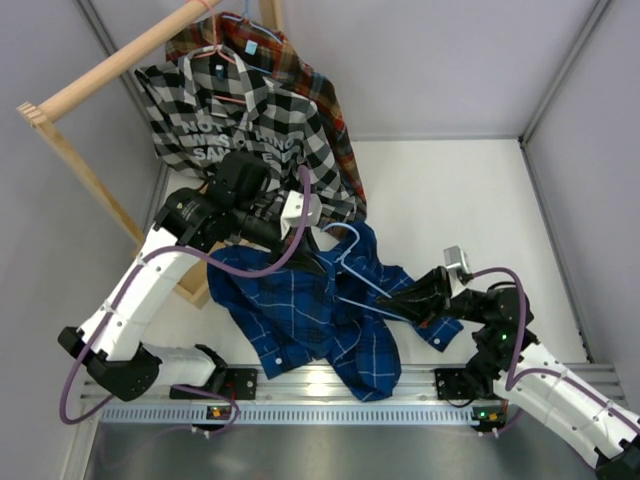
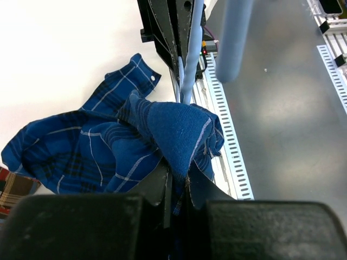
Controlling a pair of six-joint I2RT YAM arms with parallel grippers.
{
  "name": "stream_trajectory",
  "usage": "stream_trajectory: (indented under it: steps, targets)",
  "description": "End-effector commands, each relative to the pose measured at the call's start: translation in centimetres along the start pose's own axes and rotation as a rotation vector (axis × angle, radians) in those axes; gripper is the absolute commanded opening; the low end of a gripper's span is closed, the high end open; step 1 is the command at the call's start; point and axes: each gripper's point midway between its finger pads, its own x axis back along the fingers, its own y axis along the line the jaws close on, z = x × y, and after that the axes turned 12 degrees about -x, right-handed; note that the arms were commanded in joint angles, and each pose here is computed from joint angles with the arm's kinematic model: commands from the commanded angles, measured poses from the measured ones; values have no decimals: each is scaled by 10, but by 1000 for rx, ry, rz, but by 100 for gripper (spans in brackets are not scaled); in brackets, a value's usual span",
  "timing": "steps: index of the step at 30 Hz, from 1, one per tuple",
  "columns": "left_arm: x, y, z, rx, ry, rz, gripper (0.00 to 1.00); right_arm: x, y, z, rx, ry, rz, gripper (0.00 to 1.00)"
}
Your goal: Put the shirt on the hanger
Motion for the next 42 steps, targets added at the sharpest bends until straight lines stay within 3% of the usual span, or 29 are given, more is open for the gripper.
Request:
stream_trajectory:
  steps: [1,8,10,11,13,14,16,20,24,27,32,42]
  targets:
    - [1,-12,-11,-63,-52,39,0,-9,29,-44,173,-72,-99,0]
    - [-2,-8,-8,-85,-40,39,0,-12,17,-48,169,-42,-30,0]
    - [-1,-2,-8,-89,-25,22,0,-12,15,-47,161,-41,-15,11]
    - [-1,3,-6,-90,-3,0,0,-12,11,-48,155,-47,8,43]
    - [1,14,-7,-69,17,-57,0,-7,-8,-53,126,-76,138,91]
    - [4,25,-3,-59,52,-122,0,-3,-16,-59,117,-94,208,99]
    - [5,46,-2,-20,61,-236,0,23,-56,-65,48,-163,499,99]
    - [22,78,0,50,61,-495,0,71,-87,-62,-48,-255,807,100]
    - [43,102,-4,107,23,-713,0,70,-77,-47,-153,-256,758,99]
    - [50,102,-17,125,-50,-763,0,47,-70,-27,-273,-195,637,93]
    - [52,95,-30,100,-150,-769,0,16,-80,-15,-377,-176,533,76]
    - [44,101,-19,173,-198,-781,0,-19,-120,-14,-358,-181,530,67]
